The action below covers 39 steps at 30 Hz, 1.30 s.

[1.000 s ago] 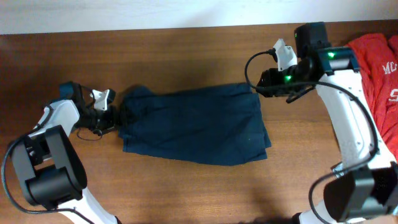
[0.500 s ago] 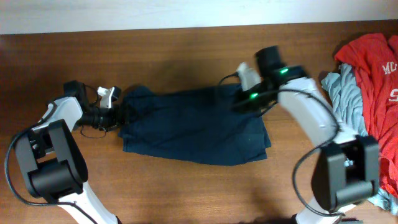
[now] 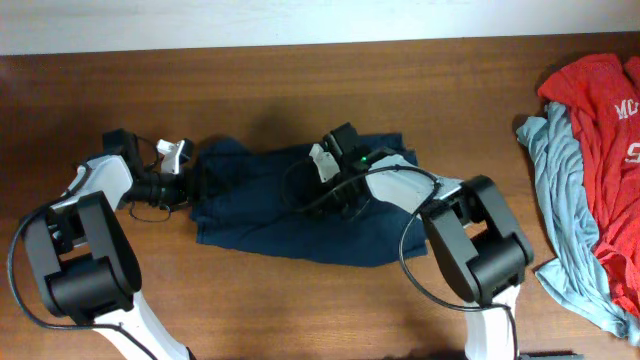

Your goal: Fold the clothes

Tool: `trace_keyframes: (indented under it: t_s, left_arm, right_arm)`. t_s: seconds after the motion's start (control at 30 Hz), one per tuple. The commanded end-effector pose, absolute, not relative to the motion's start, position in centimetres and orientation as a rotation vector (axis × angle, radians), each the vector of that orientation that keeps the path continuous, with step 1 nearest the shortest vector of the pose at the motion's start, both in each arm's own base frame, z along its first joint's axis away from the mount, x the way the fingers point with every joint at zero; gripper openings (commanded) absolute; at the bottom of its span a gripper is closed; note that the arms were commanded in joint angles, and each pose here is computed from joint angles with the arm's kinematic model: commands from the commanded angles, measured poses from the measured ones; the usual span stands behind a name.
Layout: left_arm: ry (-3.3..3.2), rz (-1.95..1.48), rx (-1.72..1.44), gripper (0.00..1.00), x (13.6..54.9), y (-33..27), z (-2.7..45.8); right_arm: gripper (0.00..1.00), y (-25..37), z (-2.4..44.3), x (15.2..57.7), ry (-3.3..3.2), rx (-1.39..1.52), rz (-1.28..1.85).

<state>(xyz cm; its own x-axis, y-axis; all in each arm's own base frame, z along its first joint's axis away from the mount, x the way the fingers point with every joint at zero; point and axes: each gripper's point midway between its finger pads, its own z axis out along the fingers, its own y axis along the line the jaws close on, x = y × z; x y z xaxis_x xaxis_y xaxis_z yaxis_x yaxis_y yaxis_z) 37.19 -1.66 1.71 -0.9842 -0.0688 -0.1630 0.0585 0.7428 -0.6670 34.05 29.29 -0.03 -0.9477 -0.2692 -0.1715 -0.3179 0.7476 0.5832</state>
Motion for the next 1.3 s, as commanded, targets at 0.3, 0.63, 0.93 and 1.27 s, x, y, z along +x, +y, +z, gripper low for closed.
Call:
trace_keyframes:
  t_s: [0.3,0.63,0.93,1.27]
  left_arm:
    - [3.096,-0.851,-0.206,0.99,31.6,3.2,-4.9]
    - [3.132,-0.856,-0.008,0.99,31.8,-0.9,-4.9]
    - [3.162,-0.842,0.043,0.45,31.8,-3.6,-5.0]
    - [3.215,-0.807,-0.082,0.01,32.2,-2.8,-2.9]
  right_arm:
    - [0.04,28.5,-4.2,31.9,3.024,-0.398,0.942]
    - [0.04,28.4,-4.2,31.7,3.032,-0.397,0.941]
    - [0.04,28.4,-4.2,31.7,3.032,-0.397,0.941]
    - [0.04,28.6,-3.9,31.7,3.026,-0.399,0.969]
